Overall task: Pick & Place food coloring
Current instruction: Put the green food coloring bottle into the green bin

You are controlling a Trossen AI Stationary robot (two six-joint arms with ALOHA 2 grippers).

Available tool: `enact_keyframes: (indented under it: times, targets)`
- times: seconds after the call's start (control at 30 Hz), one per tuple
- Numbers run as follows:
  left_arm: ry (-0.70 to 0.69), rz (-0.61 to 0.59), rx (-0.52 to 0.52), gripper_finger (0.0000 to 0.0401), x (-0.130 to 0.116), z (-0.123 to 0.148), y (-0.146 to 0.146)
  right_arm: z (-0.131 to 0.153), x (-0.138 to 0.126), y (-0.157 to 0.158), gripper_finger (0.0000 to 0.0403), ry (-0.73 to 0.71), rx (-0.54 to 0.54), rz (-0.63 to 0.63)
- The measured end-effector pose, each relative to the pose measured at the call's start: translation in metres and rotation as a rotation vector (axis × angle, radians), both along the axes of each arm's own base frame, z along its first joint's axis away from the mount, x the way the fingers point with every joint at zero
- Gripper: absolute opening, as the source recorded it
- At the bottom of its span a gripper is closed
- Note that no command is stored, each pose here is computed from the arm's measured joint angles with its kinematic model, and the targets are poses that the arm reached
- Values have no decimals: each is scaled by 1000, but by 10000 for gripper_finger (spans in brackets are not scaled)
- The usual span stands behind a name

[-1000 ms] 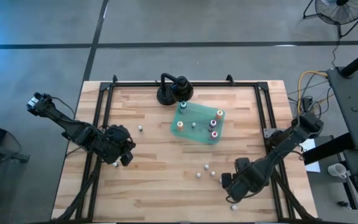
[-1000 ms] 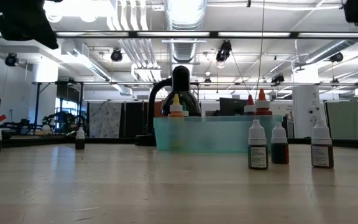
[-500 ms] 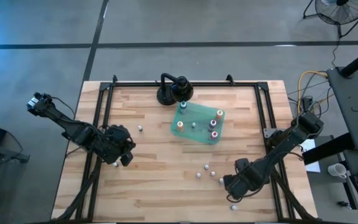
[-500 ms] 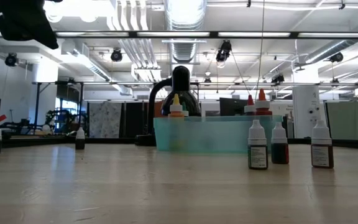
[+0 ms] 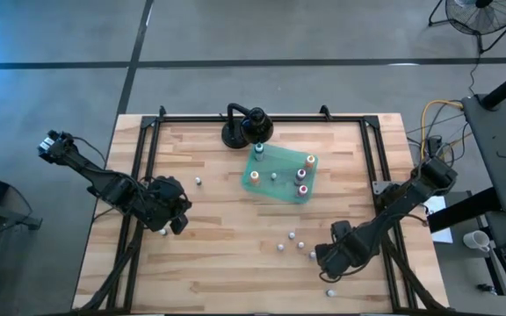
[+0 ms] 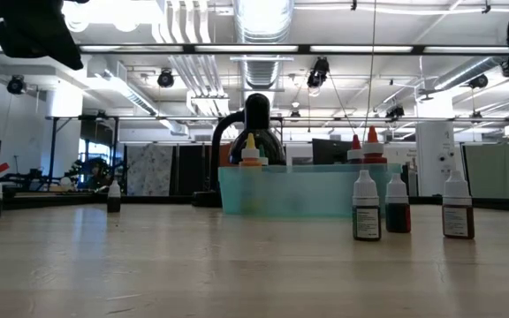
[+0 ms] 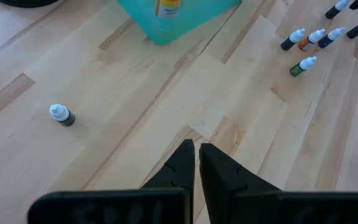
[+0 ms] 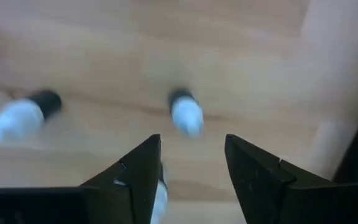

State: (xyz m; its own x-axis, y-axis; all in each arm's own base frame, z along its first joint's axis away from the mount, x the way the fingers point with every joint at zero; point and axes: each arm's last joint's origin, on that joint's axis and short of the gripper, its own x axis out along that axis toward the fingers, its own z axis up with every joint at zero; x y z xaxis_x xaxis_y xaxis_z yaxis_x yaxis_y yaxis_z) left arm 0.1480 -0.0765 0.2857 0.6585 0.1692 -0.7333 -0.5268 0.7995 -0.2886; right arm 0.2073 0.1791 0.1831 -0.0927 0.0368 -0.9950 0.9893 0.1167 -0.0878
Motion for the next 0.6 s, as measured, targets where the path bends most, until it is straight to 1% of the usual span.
enact_keyframes:
  times: [0.3,0.6]
  targets:
    - [0,0,0,0,0,0,0,-11,6,-15,150,-5,2,11]
    - [0,-1,0,0,0,0,0,-9,6,-13,124,9,31,36]
